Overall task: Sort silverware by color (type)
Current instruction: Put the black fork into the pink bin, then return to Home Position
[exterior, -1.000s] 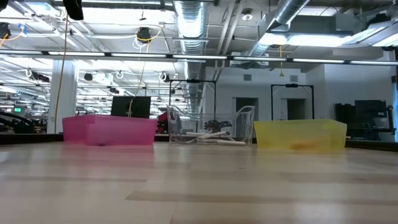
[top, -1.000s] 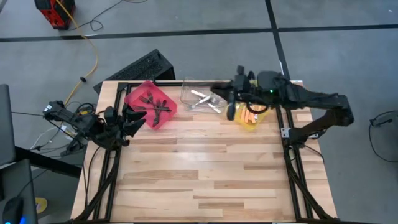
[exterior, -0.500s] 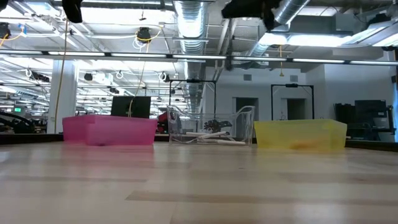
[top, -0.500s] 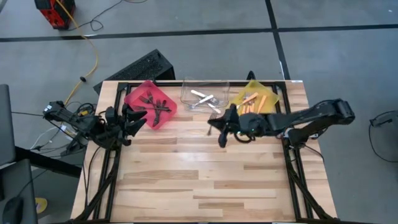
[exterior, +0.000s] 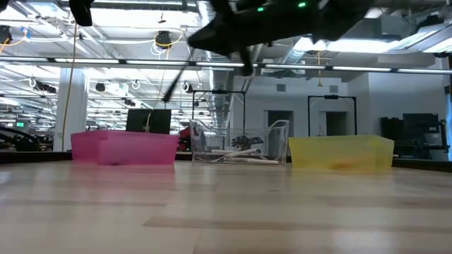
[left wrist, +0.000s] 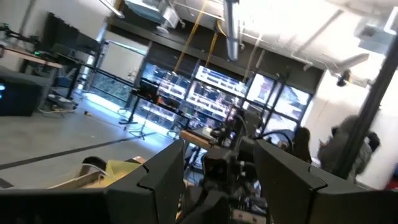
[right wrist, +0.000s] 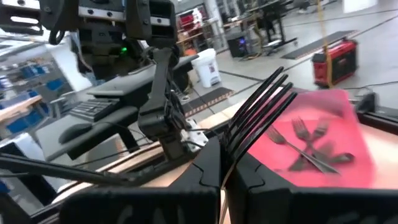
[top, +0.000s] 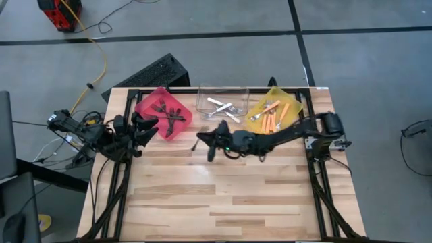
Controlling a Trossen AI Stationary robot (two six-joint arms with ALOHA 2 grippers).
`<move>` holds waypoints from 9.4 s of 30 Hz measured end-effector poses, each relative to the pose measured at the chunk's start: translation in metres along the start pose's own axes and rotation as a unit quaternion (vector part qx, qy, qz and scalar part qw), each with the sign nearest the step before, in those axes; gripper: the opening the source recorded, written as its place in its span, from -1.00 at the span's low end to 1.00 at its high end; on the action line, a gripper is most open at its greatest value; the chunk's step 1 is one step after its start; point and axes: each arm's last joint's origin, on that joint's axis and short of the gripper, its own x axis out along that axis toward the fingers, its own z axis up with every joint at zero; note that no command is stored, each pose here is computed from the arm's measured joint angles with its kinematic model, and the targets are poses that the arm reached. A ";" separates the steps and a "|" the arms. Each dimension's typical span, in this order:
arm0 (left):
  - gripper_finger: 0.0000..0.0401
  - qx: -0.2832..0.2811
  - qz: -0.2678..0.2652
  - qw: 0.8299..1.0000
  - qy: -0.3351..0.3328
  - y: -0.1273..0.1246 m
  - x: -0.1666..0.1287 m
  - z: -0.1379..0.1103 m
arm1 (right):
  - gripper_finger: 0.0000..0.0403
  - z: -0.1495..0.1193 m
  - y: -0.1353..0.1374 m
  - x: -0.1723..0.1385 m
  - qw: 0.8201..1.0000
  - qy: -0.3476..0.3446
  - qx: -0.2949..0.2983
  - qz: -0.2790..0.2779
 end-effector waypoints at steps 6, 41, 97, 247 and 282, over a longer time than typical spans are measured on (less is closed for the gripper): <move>-0.11 -0.029 0.017 0.999 -0.030 0.005 -0.007 0.011 | -0.89 0.011 -0.012 0.052 0.999 0.012 0.000 0.050; -0.11 -0.039 0.093 0.994 -0.044 0.021 -0.022 0.019 | -0.89 0.016 -0.105 0.204 0.994 0.088 0.030 0.056; -0.11 -0.036 0.122 0.991 -0.048 0.023 -0.022 0.019 | 0.47 0.054 -0.104 0.205 0.988 0.118 -0.097 0.030; -0.11 0.038 -0.325 0.917 0.229 0.035 -0.053 -0.076 | 0.47 -0.021 -0.129 -0.275 0.985 -0.015 -0.167 0.030; -0.11 0.095 -0.207 0.918 0.326 0.051 -0.059 -0.097 | 0.47 -0.022 -0.130 -0.274 0.981 -0.012 -0.190 0.028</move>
